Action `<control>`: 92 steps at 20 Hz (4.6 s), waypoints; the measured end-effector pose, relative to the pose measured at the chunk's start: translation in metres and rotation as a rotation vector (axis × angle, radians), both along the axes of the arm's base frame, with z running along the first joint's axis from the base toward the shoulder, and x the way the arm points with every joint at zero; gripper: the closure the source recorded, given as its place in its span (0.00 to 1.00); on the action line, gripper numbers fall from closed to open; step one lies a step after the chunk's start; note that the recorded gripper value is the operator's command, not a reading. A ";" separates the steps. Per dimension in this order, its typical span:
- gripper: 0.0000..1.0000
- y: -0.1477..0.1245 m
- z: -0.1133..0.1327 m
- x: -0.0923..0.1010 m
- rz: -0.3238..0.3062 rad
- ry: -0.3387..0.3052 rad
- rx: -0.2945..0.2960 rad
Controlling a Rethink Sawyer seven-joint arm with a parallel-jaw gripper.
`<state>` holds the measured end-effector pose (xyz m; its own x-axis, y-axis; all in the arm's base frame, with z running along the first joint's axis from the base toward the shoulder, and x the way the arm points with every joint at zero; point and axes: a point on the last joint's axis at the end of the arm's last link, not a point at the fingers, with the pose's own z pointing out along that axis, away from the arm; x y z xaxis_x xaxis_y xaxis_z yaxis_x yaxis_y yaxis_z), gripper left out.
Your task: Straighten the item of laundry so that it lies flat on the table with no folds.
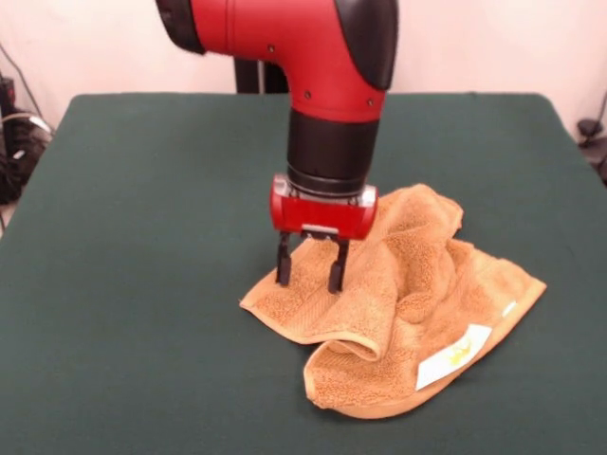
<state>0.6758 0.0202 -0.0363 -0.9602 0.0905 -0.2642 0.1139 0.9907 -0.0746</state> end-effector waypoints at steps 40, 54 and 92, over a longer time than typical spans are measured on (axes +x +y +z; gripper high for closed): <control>1.00 -0.002 -0.010 -0.011 0.034 -0.038 -0.026; 1.00 -0.095 0.058 -0.117 -0.133 0.074 -0.065; 0.00 -0.050 0.053 -0.187 -0.171 0.172 -0.003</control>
<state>0.4885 -0.0295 0.0171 -0.9619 0.2548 -0.0989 0.2651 0.9580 -0.1099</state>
